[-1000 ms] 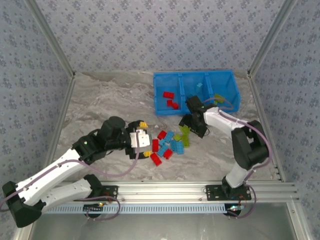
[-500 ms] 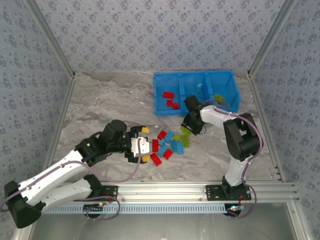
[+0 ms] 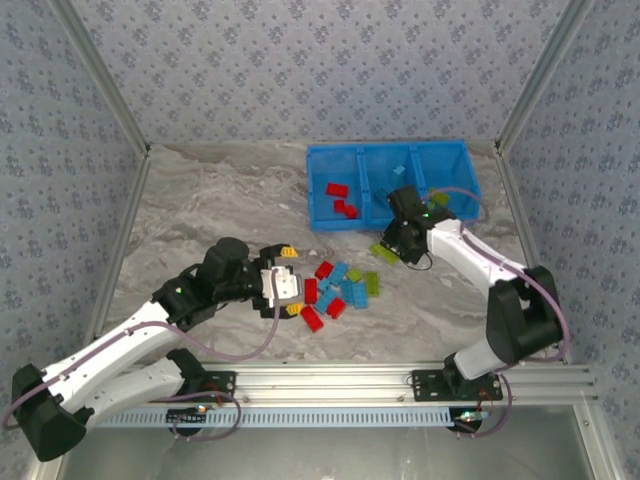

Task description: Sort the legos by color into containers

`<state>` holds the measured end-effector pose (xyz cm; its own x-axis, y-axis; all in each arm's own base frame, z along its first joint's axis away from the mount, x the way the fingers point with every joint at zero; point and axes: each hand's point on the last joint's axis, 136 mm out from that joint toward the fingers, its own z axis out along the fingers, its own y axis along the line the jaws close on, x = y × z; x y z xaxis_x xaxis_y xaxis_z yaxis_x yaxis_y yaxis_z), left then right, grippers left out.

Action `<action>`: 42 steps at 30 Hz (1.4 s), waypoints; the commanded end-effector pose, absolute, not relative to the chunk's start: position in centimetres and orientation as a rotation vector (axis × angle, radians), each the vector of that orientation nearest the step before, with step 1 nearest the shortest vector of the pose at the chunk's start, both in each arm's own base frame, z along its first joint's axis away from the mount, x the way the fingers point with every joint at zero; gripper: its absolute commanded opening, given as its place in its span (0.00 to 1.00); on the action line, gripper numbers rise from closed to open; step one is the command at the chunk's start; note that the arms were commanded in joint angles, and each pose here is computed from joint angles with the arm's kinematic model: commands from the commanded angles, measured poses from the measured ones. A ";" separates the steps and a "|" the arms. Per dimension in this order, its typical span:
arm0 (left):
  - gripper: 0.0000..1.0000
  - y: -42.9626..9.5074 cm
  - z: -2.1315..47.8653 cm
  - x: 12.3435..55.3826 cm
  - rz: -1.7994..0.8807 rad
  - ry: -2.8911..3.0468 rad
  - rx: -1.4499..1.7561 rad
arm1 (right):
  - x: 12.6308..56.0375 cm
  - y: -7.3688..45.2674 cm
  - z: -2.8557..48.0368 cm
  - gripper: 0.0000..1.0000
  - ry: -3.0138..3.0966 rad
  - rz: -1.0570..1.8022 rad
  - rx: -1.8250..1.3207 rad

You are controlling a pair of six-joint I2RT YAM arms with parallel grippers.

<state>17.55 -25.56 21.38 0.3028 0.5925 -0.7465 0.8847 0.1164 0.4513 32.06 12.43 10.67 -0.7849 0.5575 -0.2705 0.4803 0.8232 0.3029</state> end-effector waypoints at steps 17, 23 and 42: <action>0.99 -26.2 23.6 17.9 -0.444 1.335 1.482 | 42.5 -3.9 17.5 0.19 2.450 -0.003 0.696; 0.99 -25.9 23.2 18.0 -0.426 1.341 1.488 | 48.2 -4.2 15.0 0.41 2.554 -0.043 0.649; 0.99 -25.4 24.5 19.1 -0.469 1.350 1.382 | 37.9 2.8 20.8 0.59 2.567 0.097 0.404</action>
